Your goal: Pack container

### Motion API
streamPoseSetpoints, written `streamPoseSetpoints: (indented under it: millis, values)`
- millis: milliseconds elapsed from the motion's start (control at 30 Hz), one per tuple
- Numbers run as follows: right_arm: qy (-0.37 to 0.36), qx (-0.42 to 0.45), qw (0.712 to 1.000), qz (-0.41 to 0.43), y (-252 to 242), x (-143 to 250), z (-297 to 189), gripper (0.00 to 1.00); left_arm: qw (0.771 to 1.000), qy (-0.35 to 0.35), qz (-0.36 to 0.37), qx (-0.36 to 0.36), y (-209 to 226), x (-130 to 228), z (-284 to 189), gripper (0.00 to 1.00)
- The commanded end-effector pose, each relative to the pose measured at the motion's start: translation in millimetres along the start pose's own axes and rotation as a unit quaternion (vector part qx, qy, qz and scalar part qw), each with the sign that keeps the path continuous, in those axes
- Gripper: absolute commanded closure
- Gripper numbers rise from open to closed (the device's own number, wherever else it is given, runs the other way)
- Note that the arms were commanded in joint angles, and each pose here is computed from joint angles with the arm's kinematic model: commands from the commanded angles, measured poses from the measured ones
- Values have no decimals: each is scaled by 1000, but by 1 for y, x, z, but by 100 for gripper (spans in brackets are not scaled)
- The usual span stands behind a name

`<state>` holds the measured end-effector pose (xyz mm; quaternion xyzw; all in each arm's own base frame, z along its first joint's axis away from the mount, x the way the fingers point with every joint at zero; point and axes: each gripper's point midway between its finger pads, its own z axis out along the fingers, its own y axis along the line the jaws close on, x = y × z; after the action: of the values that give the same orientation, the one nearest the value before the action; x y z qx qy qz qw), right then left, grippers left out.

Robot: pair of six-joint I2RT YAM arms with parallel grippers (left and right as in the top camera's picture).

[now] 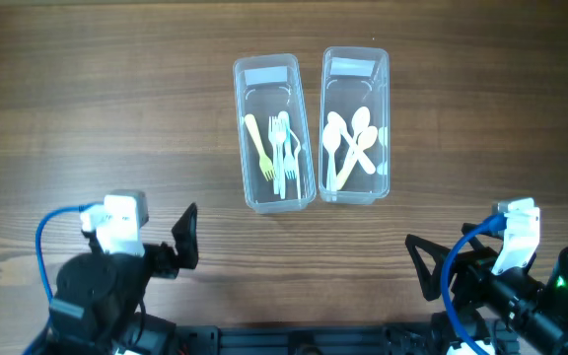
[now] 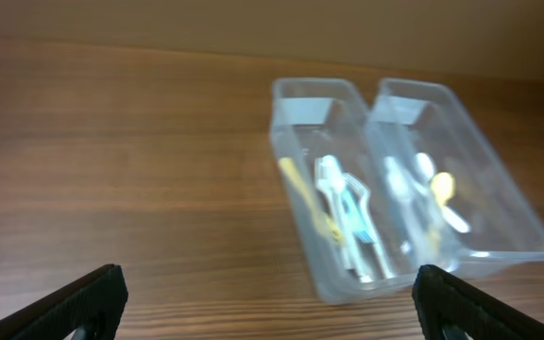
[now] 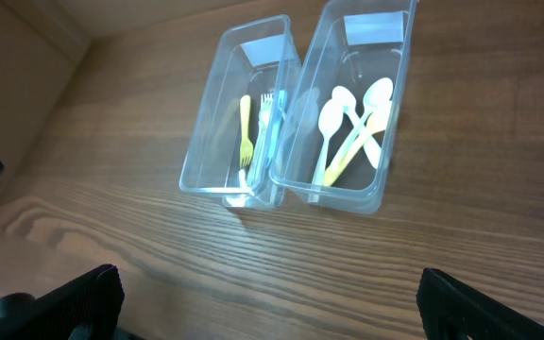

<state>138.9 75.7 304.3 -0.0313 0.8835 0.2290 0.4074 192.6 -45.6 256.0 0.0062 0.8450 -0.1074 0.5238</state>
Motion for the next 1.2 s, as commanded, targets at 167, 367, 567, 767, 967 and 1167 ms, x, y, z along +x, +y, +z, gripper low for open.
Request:
streamPoseSetpoints:
  millis: [167, 367, 567, 767, 967, 1167]
  values:
    - [-5, 3, 1000, 4, 0, -1, -2, 0, 998, -45, 30, 31, 14, 64, 38, 0]
    - [-5, 3, 1000, 4, 0, -1, -2, 0, 997, -63, 19, 39, 24, 88, 66, 0]
    - [-5, 3, 1000, 4, 0, -1, -2, 0, 998, -58, 12, 21, 35, 100, 77, 0]
    - [-5, 3, 1000, 4, 0, -1, -2, 0, 997, -68, 10, -24, 51, 97, 77, 0]
    - [-5, 3, 1000, 4, 0, -1, -2, 0, 997, -67, 10, -24, 51, 97, 77, 0]
    - [-5, 3, 1000, 4, 0, -1, -2, 0, 997, -67, 10, -24, 51, 97, 77, 0]
